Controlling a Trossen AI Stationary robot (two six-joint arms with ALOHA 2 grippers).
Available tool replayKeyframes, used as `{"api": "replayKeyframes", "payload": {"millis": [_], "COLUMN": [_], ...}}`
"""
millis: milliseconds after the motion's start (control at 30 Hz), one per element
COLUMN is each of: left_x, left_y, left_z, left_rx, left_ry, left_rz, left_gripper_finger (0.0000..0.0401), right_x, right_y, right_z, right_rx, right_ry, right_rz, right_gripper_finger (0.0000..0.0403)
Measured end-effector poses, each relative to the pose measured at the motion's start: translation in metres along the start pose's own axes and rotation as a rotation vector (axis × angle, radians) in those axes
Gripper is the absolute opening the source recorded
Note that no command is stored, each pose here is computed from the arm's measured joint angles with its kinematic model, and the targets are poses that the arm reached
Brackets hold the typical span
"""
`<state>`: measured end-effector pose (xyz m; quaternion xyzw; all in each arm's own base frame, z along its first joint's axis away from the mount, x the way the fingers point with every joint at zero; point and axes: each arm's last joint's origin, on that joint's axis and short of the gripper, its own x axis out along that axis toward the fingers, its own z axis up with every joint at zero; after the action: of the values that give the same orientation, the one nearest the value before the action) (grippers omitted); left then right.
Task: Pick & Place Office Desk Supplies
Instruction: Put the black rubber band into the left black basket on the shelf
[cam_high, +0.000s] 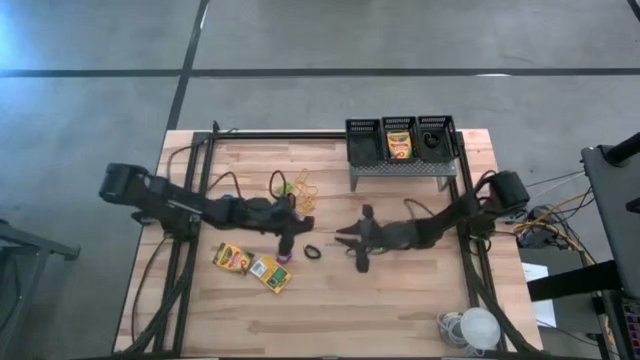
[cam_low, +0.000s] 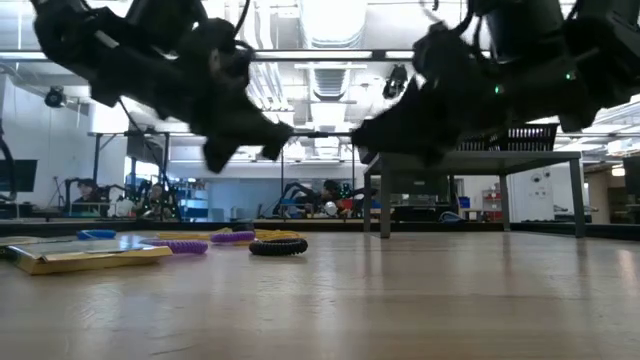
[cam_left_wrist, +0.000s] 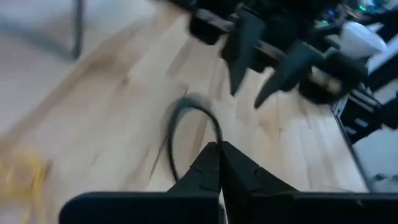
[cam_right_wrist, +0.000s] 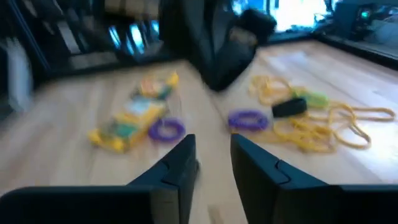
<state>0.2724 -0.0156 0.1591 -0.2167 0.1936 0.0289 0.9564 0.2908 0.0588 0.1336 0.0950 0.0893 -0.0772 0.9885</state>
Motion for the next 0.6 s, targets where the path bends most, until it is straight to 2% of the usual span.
{"api": "replayKeyframes", "payload": {"millis": [200, 367, 600], "left_x": [0.031, 0.053, 0.066], "left_y": [-0.007, -0.016, -0.038], "left_z": [0.006, 0.006, 0.013], "left_rx": [0.241, 0.4, 0.538], "left_ry": [-0.043, -0.027, -0.068], "left_rz": [-0.025, -0.038, -0.062], "left_gripper_finger": [0.0002, 0.0002, 0.0002], "right_x": [-0.021, -0.026, -0.024], "right_y": [-0.017, -0.017, -0.019], "right_z": [0.015, 0.018, 0.016], "right_rx": [0.155, 0.187, 0.272], "right_ry": [-0.089, -0.078, -0.06], "right_rz": [0.08, 0.167, 0.132], "right_gripper_finger": [0.0153, 0.0189, 0.0203]}}
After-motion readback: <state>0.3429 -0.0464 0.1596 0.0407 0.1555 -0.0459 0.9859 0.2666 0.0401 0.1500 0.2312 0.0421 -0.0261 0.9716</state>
